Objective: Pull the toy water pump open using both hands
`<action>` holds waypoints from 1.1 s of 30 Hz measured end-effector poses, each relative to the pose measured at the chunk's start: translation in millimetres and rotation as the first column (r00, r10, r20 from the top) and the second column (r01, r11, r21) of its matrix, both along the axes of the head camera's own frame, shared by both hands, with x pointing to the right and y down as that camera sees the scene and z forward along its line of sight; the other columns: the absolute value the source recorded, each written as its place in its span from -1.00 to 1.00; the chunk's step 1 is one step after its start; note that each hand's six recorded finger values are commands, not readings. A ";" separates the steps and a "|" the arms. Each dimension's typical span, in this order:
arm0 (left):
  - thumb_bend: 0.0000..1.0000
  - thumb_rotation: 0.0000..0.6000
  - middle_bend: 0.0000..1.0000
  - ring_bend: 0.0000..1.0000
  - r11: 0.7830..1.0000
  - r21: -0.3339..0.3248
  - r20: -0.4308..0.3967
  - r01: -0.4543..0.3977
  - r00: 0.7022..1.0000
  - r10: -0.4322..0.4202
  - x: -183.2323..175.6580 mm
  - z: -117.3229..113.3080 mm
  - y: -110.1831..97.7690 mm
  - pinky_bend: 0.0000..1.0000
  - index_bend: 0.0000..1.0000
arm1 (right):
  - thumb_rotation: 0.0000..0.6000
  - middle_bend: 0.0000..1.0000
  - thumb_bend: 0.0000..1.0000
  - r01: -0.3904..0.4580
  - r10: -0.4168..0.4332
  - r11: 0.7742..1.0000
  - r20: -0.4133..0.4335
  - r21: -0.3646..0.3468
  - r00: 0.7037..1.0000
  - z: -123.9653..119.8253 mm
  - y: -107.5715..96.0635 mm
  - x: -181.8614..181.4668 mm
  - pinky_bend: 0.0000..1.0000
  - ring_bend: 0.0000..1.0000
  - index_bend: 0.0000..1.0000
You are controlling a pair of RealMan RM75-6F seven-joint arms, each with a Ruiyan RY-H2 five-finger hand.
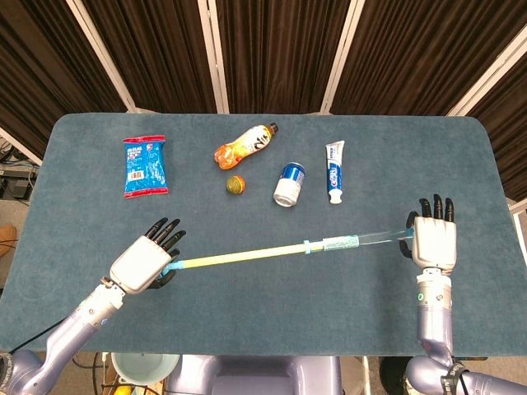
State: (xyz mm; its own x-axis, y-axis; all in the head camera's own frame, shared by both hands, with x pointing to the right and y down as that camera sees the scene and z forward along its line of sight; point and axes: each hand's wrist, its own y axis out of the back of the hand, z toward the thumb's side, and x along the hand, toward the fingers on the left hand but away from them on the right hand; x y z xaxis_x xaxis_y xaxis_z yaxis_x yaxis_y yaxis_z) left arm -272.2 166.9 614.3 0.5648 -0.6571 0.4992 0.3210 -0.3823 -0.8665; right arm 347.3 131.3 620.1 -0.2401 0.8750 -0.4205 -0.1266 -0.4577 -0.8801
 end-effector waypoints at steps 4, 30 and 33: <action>-0.40 1.00 -0.73 -0.99 1.000 -0.003 -0.002 0.002 1.000 -0.002 -1.5 0.4 0.2 -0.78 -0.13 | 1.00 -0.72 -0.07 -0.003 0.003 1.000 -0.009 -0.007 1.000 0.1 0.9 1.2 -1.00 -1.00 0.40; -0.95 1.00 -0.98 -1.00 0.982 -0.073 -0.001 0.173 0.985 -0.173 -40.4 0.0 9.7 -0.79 -0.93 | 1.00 -1.00 -0.90 0.016 -0.013 0.996 0.038 -0.083 0.999 -7.9 28.1 5.6 -1.00 -1.00 -0.69; -0.96 1.00 -1.00 -1.00 0.969 -0.064 -0.015 0.237 0.971 -0.239 -52.7 -4.7 12.8 -0.81 -0.99 | 1.00 -1.00 -0.91 0.037 -0.029 0.995 0.086 -0.090 0.996 -11.6 38.0 7.1 -1.00 -1.00 -0.78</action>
State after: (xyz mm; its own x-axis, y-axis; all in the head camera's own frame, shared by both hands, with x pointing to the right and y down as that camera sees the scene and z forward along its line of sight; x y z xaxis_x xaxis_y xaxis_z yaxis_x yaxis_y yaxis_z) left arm -324.9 179.7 609.6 0.4074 -0.7428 0.5313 0.1951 -0.4975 -0.8452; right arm 354.4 169.3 608.5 -0.1719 0.8388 -0.5166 -0.0697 -0.5335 -0.8429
